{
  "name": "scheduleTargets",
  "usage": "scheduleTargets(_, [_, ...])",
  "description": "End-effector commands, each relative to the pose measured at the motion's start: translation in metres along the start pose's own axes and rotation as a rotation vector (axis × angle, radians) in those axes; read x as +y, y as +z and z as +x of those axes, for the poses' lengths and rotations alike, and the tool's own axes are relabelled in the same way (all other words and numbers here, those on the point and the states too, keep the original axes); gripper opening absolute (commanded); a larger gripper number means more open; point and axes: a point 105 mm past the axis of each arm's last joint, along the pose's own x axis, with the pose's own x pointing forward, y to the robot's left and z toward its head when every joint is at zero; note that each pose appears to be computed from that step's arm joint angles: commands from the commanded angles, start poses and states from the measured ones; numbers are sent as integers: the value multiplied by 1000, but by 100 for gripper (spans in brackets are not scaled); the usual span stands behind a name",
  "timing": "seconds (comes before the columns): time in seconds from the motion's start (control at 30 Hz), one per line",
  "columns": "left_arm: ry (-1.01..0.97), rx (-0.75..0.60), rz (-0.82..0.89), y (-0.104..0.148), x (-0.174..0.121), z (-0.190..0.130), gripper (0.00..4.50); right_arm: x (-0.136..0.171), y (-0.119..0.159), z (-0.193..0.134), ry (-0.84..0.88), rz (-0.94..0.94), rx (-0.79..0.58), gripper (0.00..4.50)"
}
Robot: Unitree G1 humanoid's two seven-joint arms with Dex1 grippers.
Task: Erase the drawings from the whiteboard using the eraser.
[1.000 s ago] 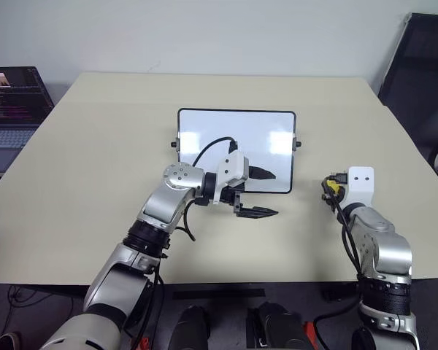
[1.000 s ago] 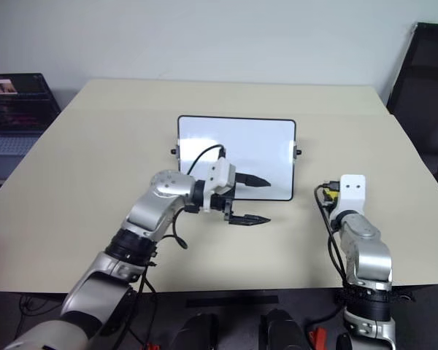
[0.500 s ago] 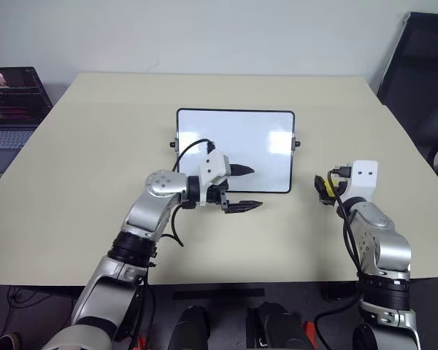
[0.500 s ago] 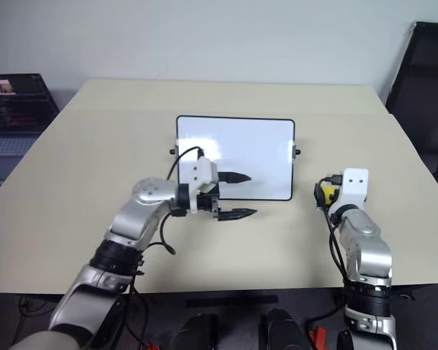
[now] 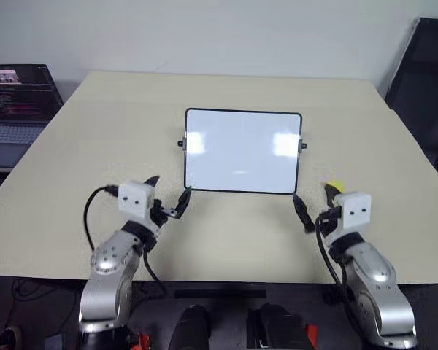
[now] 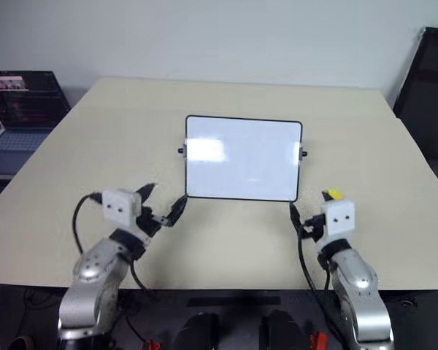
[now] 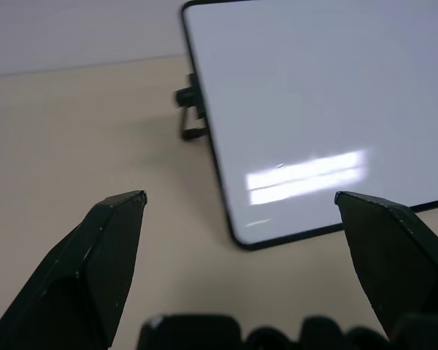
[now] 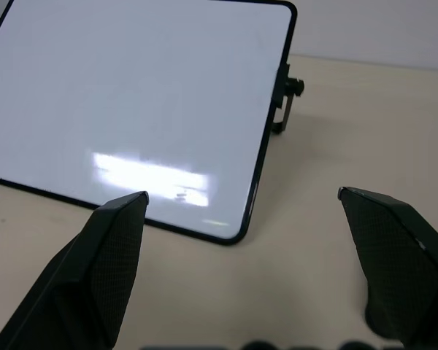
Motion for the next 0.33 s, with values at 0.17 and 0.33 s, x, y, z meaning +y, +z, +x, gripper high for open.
scheduleTargets(0.17, [148,4,79,0,21,-22,450,-5,-2,-21,-57,30,-42,446])
scheduleTargets(0.33, [149,-8,89,5,22,-12,450,-11,-7,-21,-66,27,-16,446])
